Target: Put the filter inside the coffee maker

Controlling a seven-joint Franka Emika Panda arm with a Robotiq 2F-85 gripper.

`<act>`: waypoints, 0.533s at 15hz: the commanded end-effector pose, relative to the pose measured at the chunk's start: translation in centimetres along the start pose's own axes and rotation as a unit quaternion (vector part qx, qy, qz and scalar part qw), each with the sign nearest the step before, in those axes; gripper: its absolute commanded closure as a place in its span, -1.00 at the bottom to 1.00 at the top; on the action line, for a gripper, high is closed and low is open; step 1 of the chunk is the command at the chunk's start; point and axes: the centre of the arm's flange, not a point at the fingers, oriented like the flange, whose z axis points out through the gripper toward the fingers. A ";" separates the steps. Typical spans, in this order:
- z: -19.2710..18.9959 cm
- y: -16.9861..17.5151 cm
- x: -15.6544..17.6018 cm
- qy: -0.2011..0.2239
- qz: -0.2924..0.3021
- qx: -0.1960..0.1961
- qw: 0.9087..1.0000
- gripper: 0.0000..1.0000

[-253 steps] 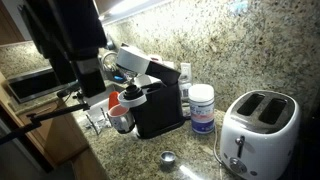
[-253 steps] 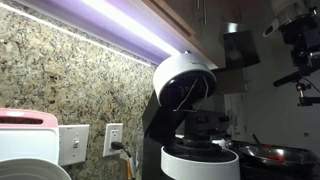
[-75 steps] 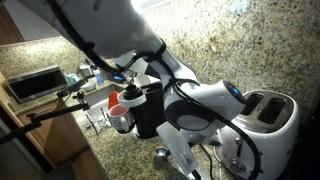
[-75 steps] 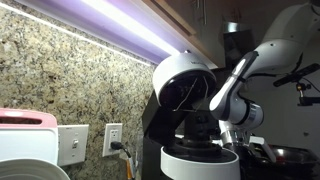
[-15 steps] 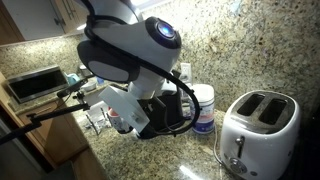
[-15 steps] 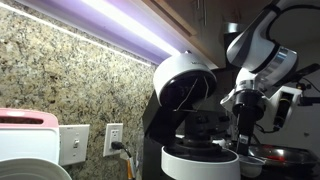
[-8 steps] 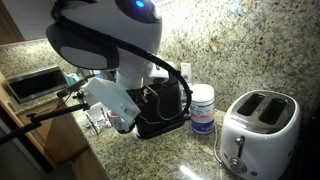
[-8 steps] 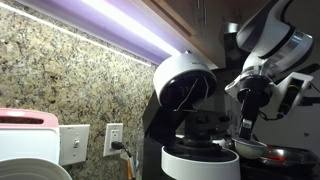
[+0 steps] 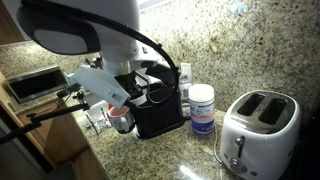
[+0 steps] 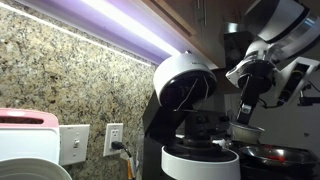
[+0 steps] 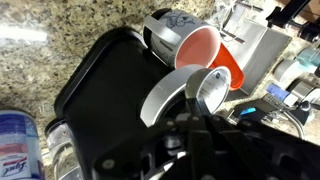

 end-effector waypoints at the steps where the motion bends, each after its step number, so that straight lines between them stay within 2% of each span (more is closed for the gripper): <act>1: 0.4 -2.1 0.7 0.003 -0.003 -0.015 1.000 0.99; 5: 1.5 -2.9 1.5 0.005 -0.023 -0.023 0.999 0.99; 6: 1.3 -2.2 1.0 -0.001 -0.024 -0.010 1.000 0.97; 8: 1.5 -2.5 1.2 -0.001 -0.029 -0.013 0.999 0.97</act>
